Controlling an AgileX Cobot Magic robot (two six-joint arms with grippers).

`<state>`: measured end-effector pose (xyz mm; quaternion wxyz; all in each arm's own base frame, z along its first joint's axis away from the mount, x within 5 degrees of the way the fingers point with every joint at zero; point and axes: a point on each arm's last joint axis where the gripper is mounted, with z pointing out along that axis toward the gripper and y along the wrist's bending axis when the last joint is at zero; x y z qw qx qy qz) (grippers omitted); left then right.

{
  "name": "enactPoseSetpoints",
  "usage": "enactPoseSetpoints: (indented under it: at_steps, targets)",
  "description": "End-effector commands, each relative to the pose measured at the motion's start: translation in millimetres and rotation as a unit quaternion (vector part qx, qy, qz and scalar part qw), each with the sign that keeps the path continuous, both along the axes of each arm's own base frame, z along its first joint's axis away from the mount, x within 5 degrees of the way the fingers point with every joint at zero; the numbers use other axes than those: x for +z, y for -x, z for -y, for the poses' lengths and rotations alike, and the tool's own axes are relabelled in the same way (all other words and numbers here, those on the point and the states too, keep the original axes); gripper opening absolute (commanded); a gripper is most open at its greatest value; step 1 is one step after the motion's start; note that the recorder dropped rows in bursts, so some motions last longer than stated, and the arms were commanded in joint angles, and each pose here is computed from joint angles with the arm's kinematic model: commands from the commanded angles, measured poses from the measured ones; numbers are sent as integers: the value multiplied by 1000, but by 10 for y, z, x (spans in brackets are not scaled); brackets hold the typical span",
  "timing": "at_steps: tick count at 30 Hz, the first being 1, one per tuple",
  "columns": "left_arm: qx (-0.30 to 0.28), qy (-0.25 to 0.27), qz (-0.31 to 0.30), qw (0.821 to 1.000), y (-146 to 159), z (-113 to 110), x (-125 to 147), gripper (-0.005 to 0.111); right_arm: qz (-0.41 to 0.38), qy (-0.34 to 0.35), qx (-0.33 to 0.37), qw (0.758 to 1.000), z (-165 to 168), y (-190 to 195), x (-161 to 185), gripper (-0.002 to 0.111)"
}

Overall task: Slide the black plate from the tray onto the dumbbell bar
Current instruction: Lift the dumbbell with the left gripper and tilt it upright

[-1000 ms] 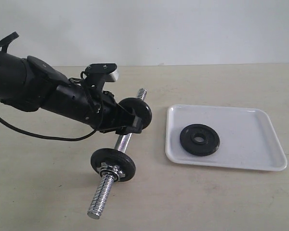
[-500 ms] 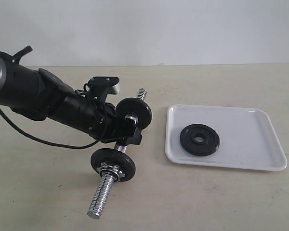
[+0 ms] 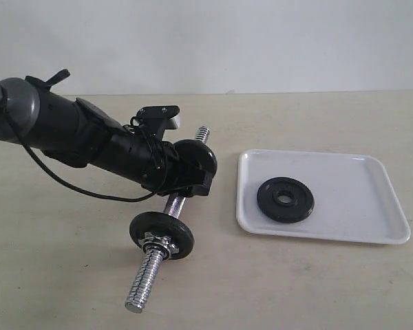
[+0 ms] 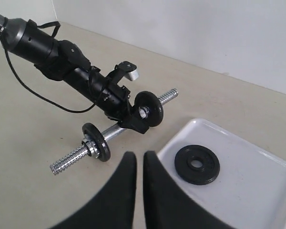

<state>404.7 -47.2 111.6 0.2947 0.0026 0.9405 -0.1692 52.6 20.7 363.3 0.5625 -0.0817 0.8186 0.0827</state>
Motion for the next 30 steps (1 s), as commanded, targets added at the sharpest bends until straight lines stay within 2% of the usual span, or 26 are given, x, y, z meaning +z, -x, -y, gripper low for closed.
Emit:
enactPoseSetpoints:
  at_steps: [1, 5, 8, 13, 17, 21, 26, 30]
  targets:
    - [-11, 6, -26, 1000, 15, 50, -192, 56, 3, 28, -6, 1000, 28, -8, 3, 1]
    - [-4, 3, -40, 999, 21, 41, -308, 56, 4, 37, -10, 999, 40, -10, 1, 1]
    - [-2, 12, -47, 999, 28, 51, -324, 49, 4, 41, -11, 999, 46, -11, 0, 1]
    - [-24, 22, -56, 998, 55, 85, -323, 21, 4, 42, -12, 999, 47, -11, 0, 1]
    - [-79, 12, -69, 994, 112, 118, -337, 4, 4, 42, -12, 999, 47, -11, 0, 1]
    - [-154, -19, -92, 984, 204, 123, -371, 4, 7, 41, -13, 999, 48, -13, 5, 1]
    - [-140, -54, -141, 979, 266, 40, -420, 4, 16, 34, -12, 999, 41, -18, 21, 1]
    - [-146, -77, -156, 974, 291, -15, -439, 4, 16, 26, -9, 999, 32, -27, 26, 1]
